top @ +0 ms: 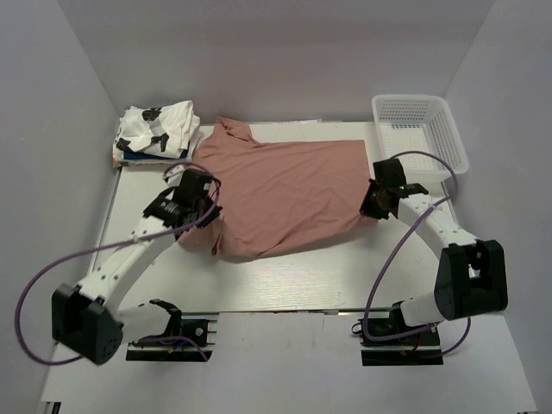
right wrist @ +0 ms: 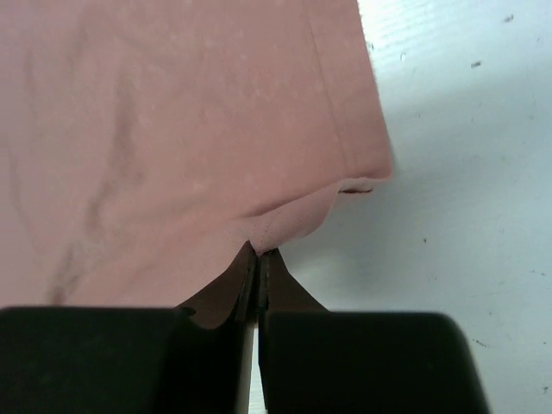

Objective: Fold and stack the t-shirts
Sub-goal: Grap the side of the flattened tshirt closest away from the robot with both arms, then fold the flattened tshirt in 1/3 of the way

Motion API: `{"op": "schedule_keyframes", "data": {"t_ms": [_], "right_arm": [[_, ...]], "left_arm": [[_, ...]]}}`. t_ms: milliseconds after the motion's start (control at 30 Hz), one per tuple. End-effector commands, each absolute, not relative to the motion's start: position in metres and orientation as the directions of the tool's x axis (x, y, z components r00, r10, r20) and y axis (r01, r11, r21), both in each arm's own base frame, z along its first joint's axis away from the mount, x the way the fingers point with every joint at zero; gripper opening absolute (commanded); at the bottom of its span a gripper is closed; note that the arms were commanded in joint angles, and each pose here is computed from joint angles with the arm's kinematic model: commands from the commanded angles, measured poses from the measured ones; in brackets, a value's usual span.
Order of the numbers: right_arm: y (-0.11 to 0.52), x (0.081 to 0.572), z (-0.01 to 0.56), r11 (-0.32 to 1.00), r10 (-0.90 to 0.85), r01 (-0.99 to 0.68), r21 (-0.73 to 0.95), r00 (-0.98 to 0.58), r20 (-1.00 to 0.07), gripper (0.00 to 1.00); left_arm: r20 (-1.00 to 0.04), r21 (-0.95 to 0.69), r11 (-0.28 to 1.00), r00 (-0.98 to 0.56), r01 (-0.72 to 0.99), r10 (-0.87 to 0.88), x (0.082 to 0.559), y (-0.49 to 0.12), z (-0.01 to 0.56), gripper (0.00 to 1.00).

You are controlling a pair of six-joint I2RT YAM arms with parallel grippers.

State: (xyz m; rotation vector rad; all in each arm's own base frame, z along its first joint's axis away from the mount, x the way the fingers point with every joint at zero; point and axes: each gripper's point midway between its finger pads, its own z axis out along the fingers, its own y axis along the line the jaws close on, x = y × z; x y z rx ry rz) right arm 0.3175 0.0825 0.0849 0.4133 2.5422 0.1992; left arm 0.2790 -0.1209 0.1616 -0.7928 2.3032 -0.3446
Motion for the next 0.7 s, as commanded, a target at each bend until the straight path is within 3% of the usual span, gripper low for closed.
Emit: {"op": "schedule_keyframes", "data": {"t_ms": [0,67,433,667], "right_arm": [[0.080,0.341,0.111,0.945,0.322,0.234,0.227,-0.780,-0.537,0.00],[0.081,0.360,0.124,0.945,0.324,0.233,0.230,-0.767,-0.554,0.00],[0.068,0.421,0.149,0.941,0.339,0.266,0.211,-0.718,-0.608,0.00],[0.062,0.452,0.125,0.947,0.318,0.272,0.168,-0.745,-0.587,0.00]], "left_arm": [[-0.597,-0.428,0.791,-0.520,-0.437,-0.611,0.327,-0.118,0.178,0.00],[-0.643,-0.436,0.795,-0.472,-0.422,-0.603,0.355,-0.111,0.196,0.00],[-0.649,-0.439,0.785,-0.451,-0.436,-0.613,0.433,-0.090,0.196,0.00],[-0.666,-0.435,0.799,-0.449,-0.415,-0.596,0.472,-0.077,0.186,0.00]]}}
